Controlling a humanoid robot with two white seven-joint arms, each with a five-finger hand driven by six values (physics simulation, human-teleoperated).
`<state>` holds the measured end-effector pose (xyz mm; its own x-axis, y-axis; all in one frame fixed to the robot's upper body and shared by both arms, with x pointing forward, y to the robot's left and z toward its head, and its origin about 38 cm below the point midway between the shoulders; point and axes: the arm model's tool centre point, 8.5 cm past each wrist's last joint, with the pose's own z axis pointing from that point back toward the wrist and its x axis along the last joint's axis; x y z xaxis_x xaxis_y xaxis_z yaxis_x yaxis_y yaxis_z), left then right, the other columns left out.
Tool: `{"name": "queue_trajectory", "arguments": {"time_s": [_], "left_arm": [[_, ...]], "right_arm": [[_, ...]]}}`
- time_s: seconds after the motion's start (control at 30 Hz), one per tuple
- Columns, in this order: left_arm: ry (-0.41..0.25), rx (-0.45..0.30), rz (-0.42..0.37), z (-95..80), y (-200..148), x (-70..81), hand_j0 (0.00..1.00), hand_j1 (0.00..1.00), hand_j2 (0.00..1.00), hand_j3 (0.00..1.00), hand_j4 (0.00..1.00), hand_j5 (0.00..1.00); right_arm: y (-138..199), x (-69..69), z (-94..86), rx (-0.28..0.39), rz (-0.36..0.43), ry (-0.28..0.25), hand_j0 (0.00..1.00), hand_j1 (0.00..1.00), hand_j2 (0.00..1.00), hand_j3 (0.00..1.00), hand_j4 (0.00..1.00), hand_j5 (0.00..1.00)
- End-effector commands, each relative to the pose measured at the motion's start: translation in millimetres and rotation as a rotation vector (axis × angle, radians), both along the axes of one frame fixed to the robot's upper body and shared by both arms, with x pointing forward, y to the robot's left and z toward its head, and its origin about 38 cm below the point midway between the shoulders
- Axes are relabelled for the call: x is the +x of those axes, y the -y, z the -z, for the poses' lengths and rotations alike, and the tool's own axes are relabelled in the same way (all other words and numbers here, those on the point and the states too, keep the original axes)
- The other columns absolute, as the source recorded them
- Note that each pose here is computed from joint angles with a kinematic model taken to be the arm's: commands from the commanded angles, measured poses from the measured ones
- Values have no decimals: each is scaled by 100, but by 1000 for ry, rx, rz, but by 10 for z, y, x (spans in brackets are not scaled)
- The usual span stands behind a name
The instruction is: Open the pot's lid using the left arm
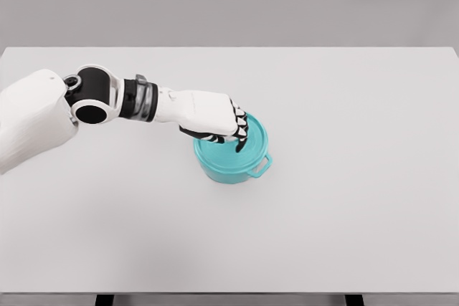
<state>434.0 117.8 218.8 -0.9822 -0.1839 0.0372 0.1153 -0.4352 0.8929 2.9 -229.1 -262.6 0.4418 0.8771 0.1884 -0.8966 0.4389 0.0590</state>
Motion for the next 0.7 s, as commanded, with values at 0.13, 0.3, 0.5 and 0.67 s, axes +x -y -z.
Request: {"name": "queue_trajectory", "arguments": {"time_s": [0.13,0.3,0.5,0.67], "left_arm": [[52,25,-44,-207,-327,41,38,38,38,38,38,38],[99,100,-193,-403,-1156,72,39,39,39,39,39,39],[115,195,-320,-422,-1806,28,40,40,40,40,40,40],[107,206,-327,-363,-1838,28,62,62,62,62,62,62]], "right_arm": [[0,0,0,0,0,0,100,100,100,100,100,100],[1,0,0,0,0,0,100,100,100,100,100,100],[0,0,0,0,0,0,100,100,100,100,100,100],[1,1,0,0,1,0,100,100,100,100,100,100]]}}
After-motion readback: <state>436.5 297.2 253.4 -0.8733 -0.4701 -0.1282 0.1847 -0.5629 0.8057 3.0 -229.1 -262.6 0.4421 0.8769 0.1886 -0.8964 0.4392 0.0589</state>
